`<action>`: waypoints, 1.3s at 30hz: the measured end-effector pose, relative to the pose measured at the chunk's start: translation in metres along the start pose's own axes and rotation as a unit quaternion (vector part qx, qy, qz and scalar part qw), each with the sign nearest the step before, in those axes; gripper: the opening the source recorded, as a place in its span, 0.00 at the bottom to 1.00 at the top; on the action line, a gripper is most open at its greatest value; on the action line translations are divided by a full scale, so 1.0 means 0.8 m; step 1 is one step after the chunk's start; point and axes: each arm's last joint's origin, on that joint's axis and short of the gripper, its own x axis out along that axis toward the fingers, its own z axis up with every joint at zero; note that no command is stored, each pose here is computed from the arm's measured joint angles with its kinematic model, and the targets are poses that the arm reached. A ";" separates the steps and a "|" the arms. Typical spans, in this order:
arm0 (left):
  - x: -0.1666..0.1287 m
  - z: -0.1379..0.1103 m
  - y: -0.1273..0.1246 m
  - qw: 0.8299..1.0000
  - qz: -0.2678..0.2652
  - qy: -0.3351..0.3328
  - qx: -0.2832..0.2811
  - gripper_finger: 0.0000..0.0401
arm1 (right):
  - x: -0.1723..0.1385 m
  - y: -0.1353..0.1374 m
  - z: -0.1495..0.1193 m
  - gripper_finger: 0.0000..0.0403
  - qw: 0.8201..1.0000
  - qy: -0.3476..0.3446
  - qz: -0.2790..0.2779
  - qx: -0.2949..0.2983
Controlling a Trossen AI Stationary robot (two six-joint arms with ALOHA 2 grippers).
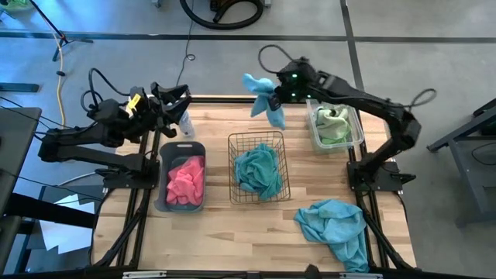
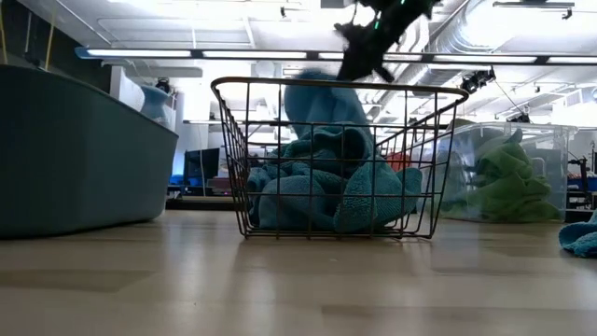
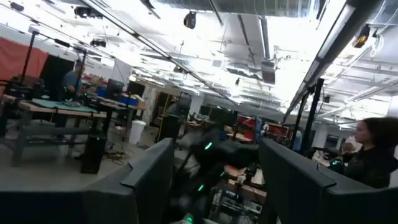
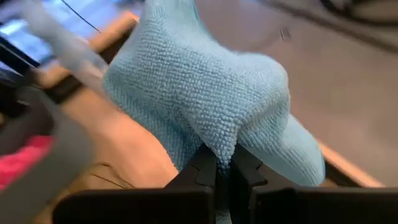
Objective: Sort microfiber towel by color & place in baskets
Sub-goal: Put the blue towel into the wire basket
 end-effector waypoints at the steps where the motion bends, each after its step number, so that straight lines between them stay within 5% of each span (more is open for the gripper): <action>1: 0.001 -0.002 0.000 1.000 0.000 0.002 -0.003 0.56 | -0.013 0.006 0.003 0.00 1.000 -0.017 0.010 -0.009; 15: 0.021 -0.014 -0.008 1.000 -0.006 -0.008 -0.017 0.56 | -0.138 0.081 -0.009 0.00 0.979 -0.110 0.132 -0.105; 32: 0.021 -0.014 -0.012 0.997 -0.053 -0.002 -0.065 0.56 | -0.153 0.136 -0.049 0.00 0.963 -0.083 0.176 -0.185; 39: 0.019 -0.013 -0.013 0.995 -0.079 0.000 -0.067 0.56 | -0.133 0.136 -0.114 0.00 0.955 -0.123 0.224 -0.152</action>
